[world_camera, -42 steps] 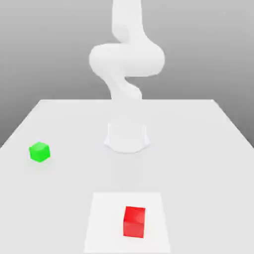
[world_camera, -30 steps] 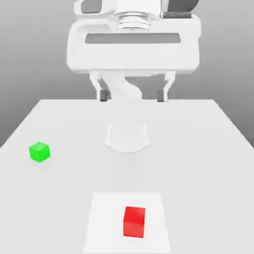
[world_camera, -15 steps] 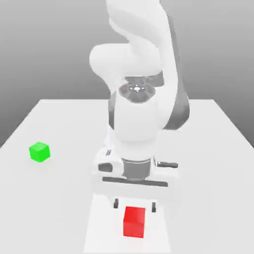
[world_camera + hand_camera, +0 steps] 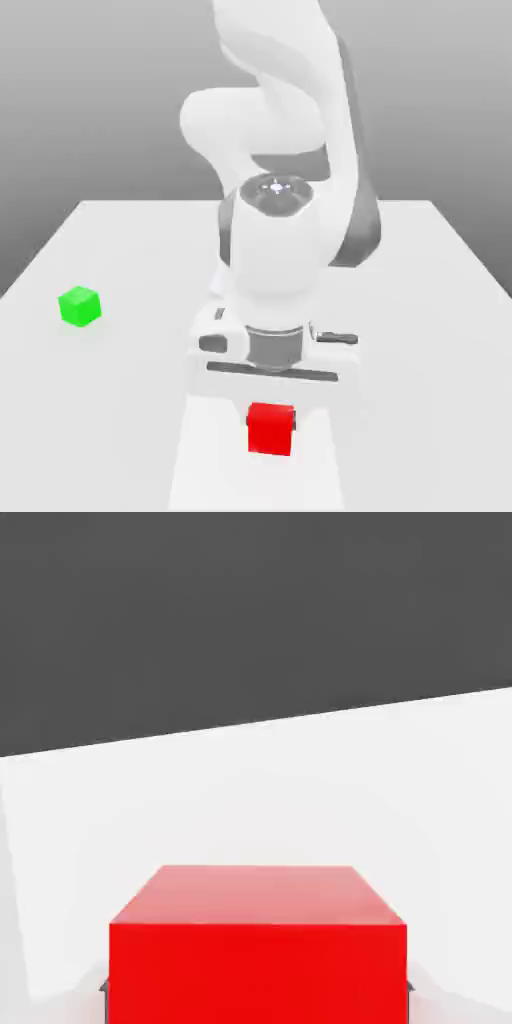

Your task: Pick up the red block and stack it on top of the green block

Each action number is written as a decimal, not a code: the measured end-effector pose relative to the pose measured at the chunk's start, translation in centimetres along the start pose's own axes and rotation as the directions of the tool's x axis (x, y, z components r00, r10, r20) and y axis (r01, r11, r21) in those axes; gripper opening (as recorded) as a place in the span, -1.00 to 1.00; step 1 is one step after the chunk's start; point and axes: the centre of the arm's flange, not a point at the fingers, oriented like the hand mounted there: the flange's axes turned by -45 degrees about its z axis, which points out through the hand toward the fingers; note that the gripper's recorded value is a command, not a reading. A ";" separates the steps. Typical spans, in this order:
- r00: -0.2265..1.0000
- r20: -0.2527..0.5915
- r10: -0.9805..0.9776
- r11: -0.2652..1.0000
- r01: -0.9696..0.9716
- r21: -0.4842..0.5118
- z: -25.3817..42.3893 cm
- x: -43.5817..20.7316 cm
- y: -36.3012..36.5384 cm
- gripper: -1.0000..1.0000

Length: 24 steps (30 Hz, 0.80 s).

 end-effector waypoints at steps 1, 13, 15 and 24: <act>0.999 -0.001 0.039 0.999 -0.039 -0.009 -0.4 -0.1 3.4 -1.00; 0.946 0.014 0.324 0.945 -0.324 -0.040 -3.2 -15.2 30.1 -1.00; 0.929 0.015 0.370 0.929 -0.369 -0.028 -3.3 -19.2 32.6 -1.00; 0.893 0.000 0.449 0.891 -0.448 0.079 -0.2 -26.9 35.2 -1.00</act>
